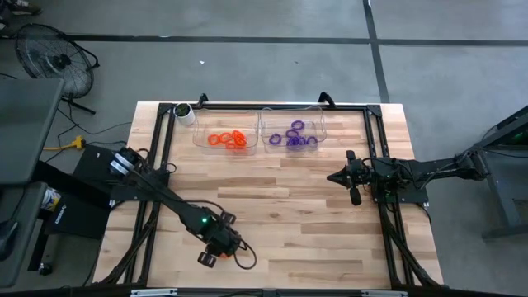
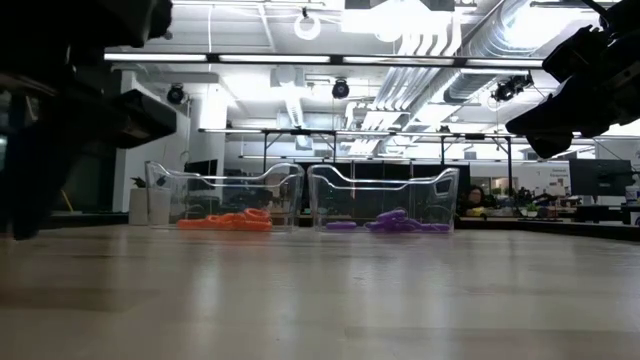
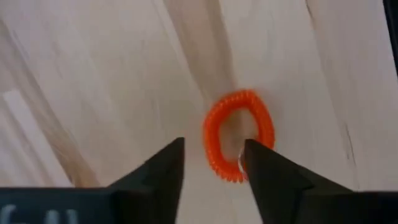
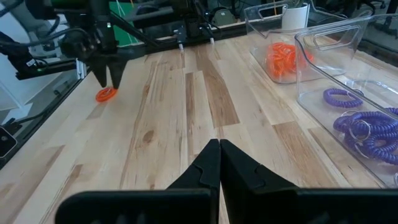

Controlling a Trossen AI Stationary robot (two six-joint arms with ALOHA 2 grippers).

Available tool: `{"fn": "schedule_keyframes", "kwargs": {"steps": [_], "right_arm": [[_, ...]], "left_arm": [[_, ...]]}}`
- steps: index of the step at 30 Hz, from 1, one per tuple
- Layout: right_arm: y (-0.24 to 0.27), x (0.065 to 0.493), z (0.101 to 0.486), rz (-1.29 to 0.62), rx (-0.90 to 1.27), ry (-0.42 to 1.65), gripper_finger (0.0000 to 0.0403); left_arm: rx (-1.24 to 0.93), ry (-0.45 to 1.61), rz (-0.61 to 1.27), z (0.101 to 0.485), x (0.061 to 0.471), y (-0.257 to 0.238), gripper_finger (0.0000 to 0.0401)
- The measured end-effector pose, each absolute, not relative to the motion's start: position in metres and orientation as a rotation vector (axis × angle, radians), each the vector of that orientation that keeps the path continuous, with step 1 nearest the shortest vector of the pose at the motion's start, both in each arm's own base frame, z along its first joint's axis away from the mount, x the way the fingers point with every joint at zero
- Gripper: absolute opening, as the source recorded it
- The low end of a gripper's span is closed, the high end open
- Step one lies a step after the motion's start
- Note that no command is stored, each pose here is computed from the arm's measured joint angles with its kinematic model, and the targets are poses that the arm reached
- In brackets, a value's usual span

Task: Sort spring keychains
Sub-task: Put the orange spring keychain into the left bin

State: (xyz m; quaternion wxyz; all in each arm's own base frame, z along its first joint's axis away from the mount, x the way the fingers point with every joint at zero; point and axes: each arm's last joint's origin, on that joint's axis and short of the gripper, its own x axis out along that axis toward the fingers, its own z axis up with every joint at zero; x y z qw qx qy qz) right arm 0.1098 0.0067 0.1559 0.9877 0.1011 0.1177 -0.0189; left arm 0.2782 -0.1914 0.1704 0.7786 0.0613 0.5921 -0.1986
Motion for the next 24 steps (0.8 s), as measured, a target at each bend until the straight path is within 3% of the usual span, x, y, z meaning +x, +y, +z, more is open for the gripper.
{"fn": "schedule_keyframes", "kwargs": {"steps": [5,15,19,24], "right_arm": [[0.007,0.11,0.156,-0.038,0.203,0.237,0.0],[0.007,0.11,0.156,-0.038,0.203,0.238,0.0],[0.007,0.11,0.156,-0.038,0.203,0.237,0.0],[0.007,0.11,0.156,-0.038,0.203,0.237,0.0]], "left_arm": [[0.157,1.31,-0.401,0.164,0.289,-0.198,0.0202],[0.189,1.314,-0.366,0.152,0.296,-0.201,0.0204],[0.252,1.297,-0.373,0.151,0.296,-0.201,0.0177],[0.308,1.303,-0.377,0.141,0.298,-0.201,0.0111]]}}
